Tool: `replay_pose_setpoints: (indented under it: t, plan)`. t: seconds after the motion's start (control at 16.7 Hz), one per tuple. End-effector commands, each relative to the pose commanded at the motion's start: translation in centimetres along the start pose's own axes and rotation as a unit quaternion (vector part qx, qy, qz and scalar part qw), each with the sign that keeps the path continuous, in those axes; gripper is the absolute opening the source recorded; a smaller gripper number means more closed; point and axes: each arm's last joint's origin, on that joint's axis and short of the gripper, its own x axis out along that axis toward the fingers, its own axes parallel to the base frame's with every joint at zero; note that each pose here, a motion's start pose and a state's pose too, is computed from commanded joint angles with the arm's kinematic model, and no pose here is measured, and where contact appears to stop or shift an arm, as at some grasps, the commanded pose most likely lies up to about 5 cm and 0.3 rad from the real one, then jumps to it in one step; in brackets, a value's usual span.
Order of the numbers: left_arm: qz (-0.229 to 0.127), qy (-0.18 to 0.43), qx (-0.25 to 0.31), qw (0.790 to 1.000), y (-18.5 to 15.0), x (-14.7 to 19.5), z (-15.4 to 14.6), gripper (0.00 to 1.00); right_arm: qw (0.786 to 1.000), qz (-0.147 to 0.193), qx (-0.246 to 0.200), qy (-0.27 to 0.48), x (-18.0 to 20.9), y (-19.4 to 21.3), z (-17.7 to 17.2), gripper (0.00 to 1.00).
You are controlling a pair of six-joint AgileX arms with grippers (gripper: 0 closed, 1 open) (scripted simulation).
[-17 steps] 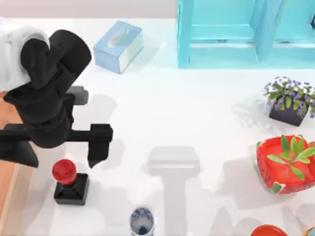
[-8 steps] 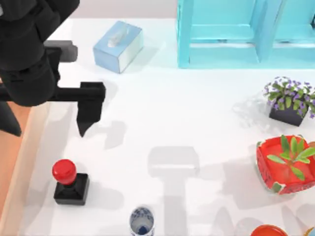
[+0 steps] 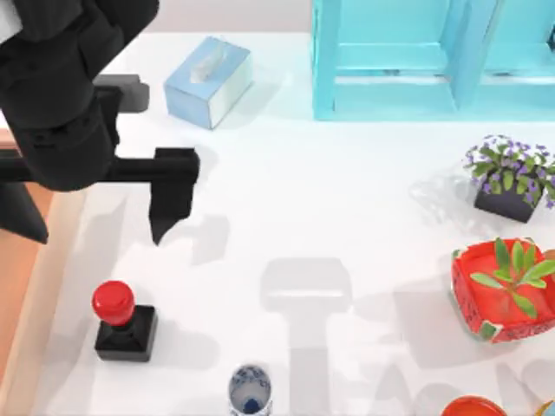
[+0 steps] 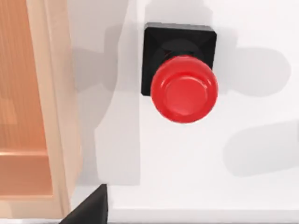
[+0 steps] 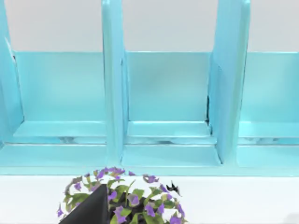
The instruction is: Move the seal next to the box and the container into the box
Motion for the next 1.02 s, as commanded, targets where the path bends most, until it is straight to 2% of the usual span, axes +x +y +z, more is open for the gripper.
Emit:
replay_pose_setpoints:
  t: [0.24, 0.6, 0.78, 1.02]
  plan:
    - [0.004, 0.004, 0.005, 1.0, -5.0, 2.6, -1.4, 1.0, 1.0, 0.0, 0.0, 0.0, 0.0, 0.0, 0.0, 1.0]
    - [-0.002, -0.002, -0.003, 1.0, -12.4, 7.0, -6.5, 1.0, 1.0, 0.0, 0.0, 0.0, 0.0, 0.0, 0.0, 1.0]
    - [-0.006, -0.004, -0.003, 1.0, -13.6, 7.9, -7.8, 1.0, 1.0, 0.0, 0.0, 0.0, 0.0, 0.0, 0.0, 1.0]
    - [-0.008, -0.006, -0.005, 1.0, -13.5, 7.7, -7.7, 1.0, 1.0, 0.0, 0.0, 0.0, 0.0, 0.0, 0.0, 1.0]
